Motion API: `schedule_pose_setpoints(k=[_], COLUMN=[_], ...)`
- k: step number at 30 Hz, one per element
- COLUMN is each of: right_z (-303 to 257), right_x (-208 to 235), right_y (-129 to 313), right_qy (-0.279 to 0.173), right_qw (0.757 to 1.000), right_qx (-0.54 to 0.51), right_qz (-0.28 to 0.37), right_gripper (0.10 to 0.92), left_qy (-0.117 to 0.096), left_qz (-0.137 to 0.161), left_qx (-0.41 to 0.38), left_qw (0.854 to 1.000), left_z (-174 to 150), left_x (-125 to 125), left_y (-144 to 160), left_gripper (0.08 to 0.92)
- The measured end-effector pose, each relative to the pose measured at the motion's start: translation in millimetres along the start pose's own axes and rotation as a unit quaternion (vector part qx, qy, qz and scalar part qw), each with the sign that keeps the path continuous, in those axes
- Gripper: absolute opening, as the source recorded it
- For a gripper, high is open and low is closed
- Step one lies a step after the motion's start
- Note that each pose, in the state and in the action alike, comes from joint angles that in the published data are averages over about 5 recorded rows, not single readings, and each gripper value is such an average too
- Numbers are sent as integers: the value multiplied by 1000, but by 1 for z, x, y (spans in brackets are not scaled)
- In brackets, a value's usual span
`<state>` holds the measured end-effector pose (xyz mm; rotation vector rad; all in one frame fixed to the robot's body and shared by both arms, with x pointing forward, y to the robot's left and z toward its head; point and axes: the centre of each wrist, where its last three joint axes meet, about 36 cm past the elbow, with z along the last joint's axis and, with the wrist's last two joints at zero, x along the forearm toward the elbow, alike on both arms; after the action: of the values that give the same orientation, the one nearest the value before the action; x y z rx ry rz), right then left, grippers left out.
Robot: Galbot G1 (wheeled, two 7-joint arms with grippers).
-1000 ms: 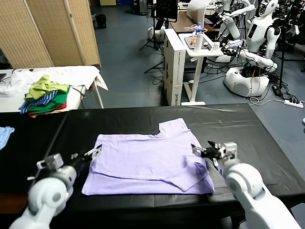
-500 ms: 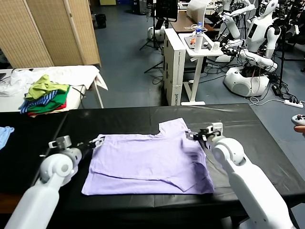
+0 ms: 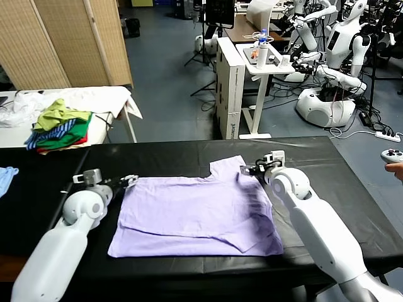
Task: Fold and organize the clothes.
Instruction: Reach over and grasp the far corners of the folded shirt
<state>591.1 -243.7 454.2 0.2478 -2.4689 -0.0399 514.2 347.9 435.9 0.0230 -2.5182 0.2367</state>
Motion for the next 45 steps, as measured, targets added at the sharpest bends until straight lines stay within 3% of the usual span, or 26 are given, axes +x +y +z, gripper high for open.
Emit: schedule_pose_setpoints(k=[10, 13, 18, 21, 31, 36, 45], right_z=[3, 5, 5, 6, 8, 11, 16], right_x=[-5, -6, -7, -8, -8, -6, 5], right_y=[2, 3, 5, 6, 6, 6, 3], right_qy=[7, 9, 10, 11, 11, 2, -59], right_qw=[1000, 1000, 1000, 1000, 1000, 1000, 998], right_qx=[1, 2, 3, 3, 6, 2, -12], right_qz=[1, -2, -7, -8, -12, -15, -29], right_gripper=[708, 598, 307, 197, 140, 140, 140], left_qy=[4, 6, 9, 9, 10, 9, -3], left_qz=[4, 3, 3, 6, 11, 14, 20], left_qx=[-3, -4, -5, -6, -8, -9, -7], left_qw=[1000, 1000, 1000, 1000, 1000, 1000, 1000], left_z=[3, 5, 9, 10, 10, 10, 6], left_x=[-5, -5, -4, -4, -3, -2, 10], left_y=[-6, -6, -5, -5, -6, -7, -7], left_gripper=[877, 817, 723, 650, 252, 211, 147])
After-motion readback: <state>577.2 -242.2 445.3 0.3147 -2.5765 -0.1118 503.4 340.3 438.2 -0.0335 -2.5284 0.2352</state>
